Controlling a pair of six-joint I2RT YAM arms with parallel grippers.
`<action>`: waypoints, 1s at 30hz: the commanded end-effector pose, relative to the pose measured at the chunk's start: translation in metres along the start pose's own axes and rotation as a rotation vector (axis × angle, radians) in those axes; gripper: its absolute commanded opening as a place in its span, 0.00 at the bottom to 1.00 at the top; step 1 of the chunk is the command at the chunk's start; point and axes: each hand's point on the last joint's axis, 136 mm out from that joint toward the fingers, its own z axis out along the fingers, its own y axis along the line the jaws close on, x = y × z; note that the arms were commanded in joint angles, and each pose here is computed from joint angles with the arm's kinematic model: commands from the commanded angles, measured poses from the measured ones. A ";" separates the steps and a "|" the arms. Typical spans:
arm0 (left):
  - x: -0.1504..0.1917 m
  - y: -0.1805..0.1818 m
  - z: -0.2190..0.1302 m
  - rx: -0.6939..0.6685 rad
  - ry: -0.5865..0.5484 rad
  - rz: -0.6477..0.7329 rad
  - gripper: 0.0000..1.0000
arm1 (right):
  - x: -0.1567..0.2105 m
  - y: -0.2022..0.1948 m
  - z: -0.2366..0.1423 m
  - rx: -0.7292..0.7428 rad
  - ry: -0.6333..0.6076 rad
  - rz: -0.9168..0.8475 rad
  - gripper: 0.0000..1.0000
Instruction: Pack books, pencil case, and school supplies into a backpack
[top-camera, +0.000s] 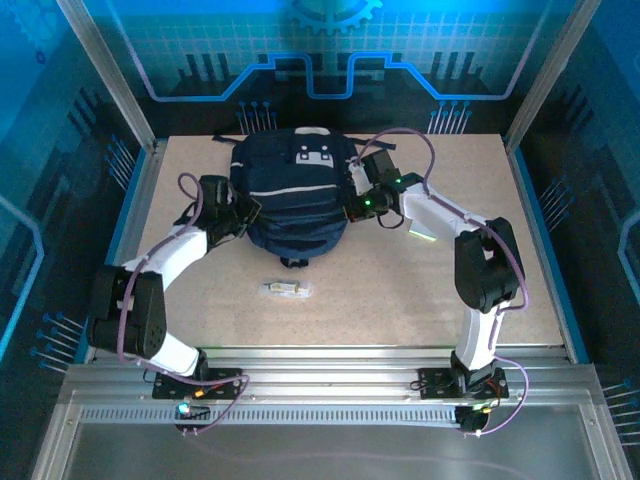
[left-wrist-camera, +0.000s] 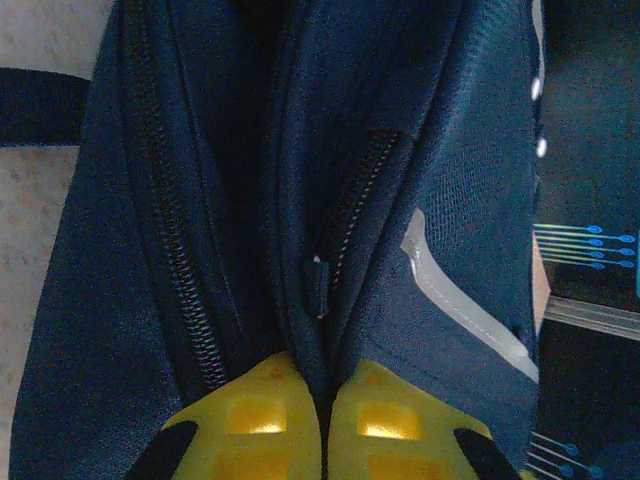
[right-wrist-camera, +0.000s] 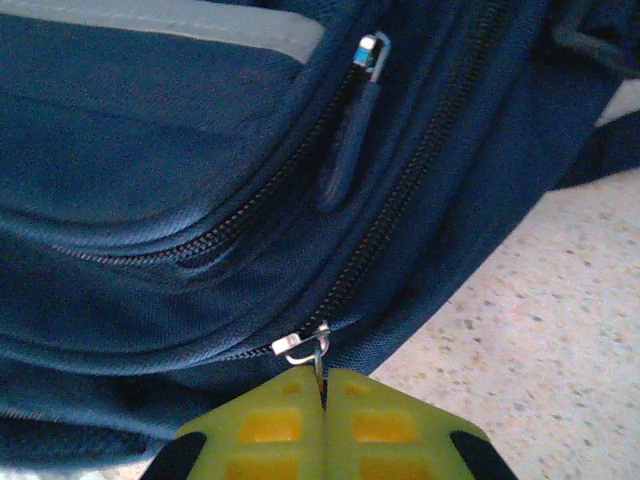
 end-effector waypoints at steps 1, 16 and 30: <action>-0.050 -0.033 0.003 0.065 -0.085 0.085 0.27 | 0.001 0.018 -0.002 -0.058 0.002 0.024 0.00; 0.005 0.006 -0.047 0.010 -0.037 -0.067 0.89 | -0.022 0.145 0.043 -0.352 0.032 -0.057 0.00; 0.029 -0.001 0.005 0.031 -0.087 -0.162 0.72 | 0.017 0.167 0.022 -0.427 0.075 -0.119 0.00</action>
